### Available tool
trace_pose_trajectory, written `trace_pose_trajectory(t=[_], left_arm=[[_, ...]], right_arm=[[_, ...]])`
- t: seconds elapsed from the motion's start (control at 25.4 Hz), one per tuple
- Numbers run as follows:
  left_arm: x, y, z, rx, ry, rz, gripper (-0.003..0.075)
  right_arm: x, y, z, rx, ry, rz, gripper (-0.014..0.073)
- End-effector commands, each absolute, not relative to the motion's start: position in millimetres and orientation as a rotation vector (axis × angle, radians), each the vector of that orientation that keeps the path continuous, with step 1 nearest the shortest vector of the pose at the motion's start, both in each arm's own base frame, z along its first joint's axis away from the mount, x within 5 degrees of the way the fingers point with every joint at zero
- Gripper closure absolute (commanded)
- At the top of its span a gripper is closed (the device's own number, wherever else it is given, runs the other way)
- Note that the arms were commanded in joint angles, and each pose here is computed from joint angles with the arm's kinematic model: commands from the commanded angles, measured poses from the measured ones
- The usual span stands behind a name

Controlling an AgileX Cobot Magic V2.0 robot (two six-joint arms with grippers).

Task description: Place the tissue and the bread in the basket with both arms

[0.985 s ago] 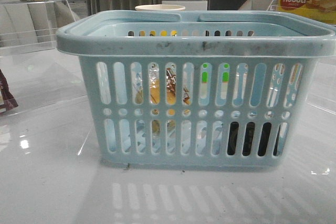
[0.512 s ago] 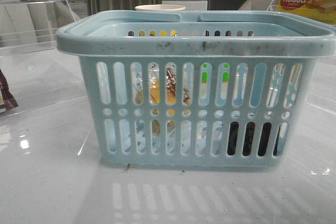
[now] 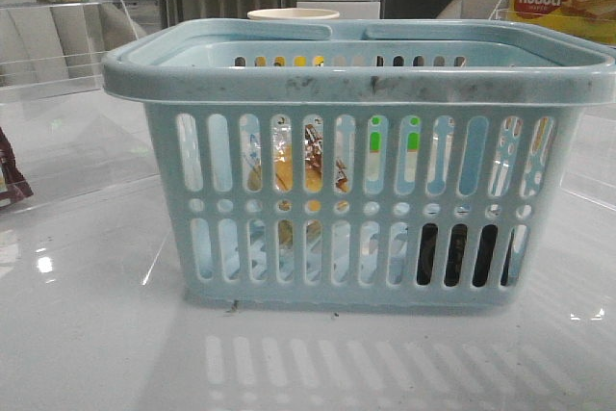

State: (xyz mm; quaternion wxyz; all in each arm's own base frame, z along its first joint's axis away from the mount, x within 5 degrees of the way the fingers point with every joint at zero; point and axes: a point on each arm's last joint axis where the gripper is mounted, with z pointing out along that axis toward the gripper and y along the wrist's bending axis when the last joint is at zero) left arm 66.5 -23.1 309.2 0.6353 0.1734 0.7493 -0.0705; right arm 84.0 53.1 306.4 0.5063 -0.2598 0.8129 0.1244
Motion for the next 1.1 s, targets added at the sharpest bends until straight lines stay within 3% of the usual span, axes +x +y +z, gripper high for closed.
trace_pose_trajectory(t=[0.0, 0.24, 0.39, 0.75, 1.06], left_arm=[[61, -18, 304, 0.301, 1.536, -0.145, 0.0629], [55, -9, 252, 0.188, 1.489, -0.061, 0.0629], [53, -6, 233, 0.13, 1.462, -0.041, 0.0629], [54, -3, 214, 0.074, 1.443, -0.02, 0.0629], [54, -3, 216, 0.071, 1.427, -0.018, 0.0629]], right_arm=[[86, 54, 321, -0.615, 1.862, 0.309, 0.0536], [86, 54, 321, -0.615, 1.862, 0.309, 0.0536], [86, 54, 321, -0.615, 1.862, 0.309, 0.0536], [86, 54, 321, -0.616, 1.863, 0.308, 0.0536], [86, 54, 321, -0.616, 1.863, 0.308, 0.0536]])
